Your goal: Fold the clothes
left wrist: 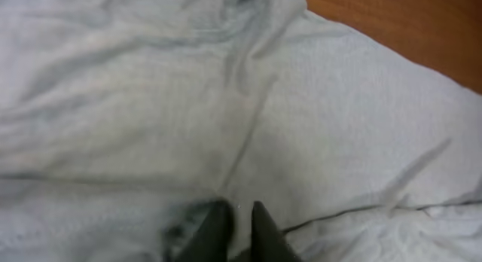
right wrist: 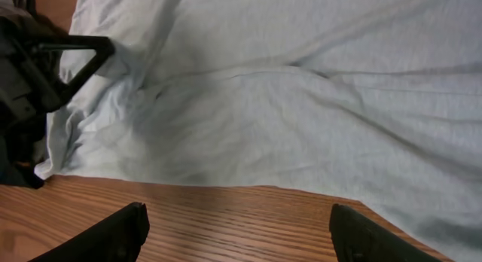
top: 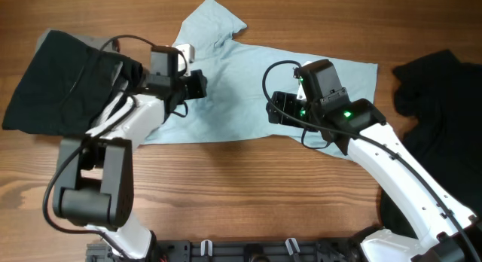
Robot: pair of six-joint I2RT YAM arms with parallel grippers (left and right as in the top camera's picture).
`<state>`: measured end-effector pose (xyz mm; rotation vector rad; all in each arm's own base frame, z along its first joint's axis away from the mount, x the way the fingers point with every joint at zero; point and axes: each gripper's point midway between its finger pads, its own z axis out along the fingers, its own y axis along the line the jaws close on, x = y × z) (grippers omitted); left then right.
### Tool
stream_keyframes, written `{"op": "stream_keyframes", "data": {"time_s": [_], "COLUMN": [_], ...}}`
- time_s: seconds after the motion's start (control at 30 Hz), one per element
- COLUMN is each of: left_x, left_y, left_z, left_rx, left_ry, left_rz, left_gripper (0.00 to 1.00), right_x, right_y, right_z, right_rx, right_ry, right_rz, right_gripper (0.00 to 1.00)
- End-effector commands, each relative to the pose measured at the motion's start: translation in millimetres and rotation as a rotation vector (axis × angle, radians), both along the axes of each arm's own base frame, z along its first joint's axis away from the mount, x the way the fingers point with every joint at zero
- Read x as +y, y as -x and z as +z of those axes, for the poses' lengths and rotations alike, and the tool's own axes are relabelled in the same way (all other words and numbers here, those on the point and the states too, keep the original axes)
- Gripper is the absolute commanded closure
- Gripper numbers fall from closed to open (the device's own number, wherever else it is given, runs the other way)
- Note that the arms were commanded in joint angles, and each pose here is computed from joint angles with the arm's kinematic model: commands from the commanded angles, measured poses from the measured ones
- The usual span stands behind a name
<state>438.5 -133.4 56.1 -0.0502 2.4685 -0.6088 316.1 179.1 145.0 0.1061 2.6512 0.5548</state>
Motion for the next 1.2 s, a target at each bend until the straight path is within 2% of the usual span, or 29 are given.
{"op": "stream_keyframes", "data": {"time_s": [0.0, 0.03, 0.07, 0.1, 0.2, 0.23, 0.33, 0.43, 0.5, 0.63, 0.7, 0.83, 0.97, 1.07, 1.1, 1.17], "left_x": [-3.9, -3.0, -1.9, -0.4, 3.2, 4.6, 7.7, 12.7, 13.1, 11.1, 9.2, -4.8, -17.1, -14.8, -9.4, 16.2], "left_y": [-8.5, -8.1, -7.3, -5.7, 1.7, 5.7, 19.7, 24.3, 23.8, 16.3, 8.0, -14.4, -28.0, -21.8, -17.1, -4.0], "left_z": [5.3, 4.7, 3.8, 4.1, 7.9, 9.3, 6.2, -12.5, -23.7, -34.3, -29.4, 8.6, 42.4, 35.9, 31.5, 20.2], "left_rx": [-0.035, -0.031, -0.026, -0.018, 0.006, 0.020, 0.079, 0.123, 0.138, 0.125, 0.086, -0.037, -0.148, -0.114, -0.085, -0.002], "left_ry": [-0.001, -0.002, -0.003, -0.004, -0.010, -0.013, -0.028, -0.083, -0.099, -0.096, -0.086, 0.033, 0.110, 0.089, 0.069, -0.018], "left_rz": [-0.001, 0.001, 0.002, 0.005, 0.009, 0.011, 0.014, 0.031, 0.035, 0.034, 0.037, 0.054, 0.022, 0.016, 0.030, 0.110], "left_gripper": [0.47, 0.28, 0.23, 0.20, 0.22, 0.24, 0.45, 0.50, 0.56, 0.78, 0.94, 0.96, 0.96, 0.87, 0.82, 0.48], "right_x": [-2.8, -2.9, -2.9, -3.1, -3.8, -4.1, -4.4, -4.2, -4.1, -4.7, -4.5, -4.5, -4.4, -4.4, -4.4, -4.5], "right_y": [-2.5, -2.5, -2.4, -2.0, -0.6, 0.0, 0.7, 0.1, 0.2, 1.5, 1.0, 0.7, 0.5, 0.6, 0.8, 0.7], "right_z": [5.7, 5.6, 5.6, 5.3, 4.2, 3.8, 3.3, 3.7, 3.7, 2.8, 3.1, 3.3, 3.4, 3.4, 3.3, 3.3], "right_rx": [-0.029, -0.028, -0.028, -0.026, -0.020, -0.017, -0.013, -0.016, -0.016, -0.009, -0.011, -0.012, -0.013, -0.013, -0.012, -0.012], "right_ry": [0.017, 0.017, 0.017, 0.018, 0.022, 0.024, 0.025, 0.024, 0.024, 0.026, 0.024, 0.025, 0.024, 0.024, 0.024, 0.025], "right_rz": [0.004, 0.004, 0.004, 0.004, 0.005, 0.005, 0.005, 0.005, 0.005, 0.005, 0.003, 0.003, 0.003, 0.003, 0.003, 0.003], "right_gripper": [0.18, 0.18, 0.18, 0.18, 0.18, 0.18, 0.17, 0.17, 0.17, 0.17, 0.17, 0.17, 0.17, 0.17, 0.17, 0.18]}}
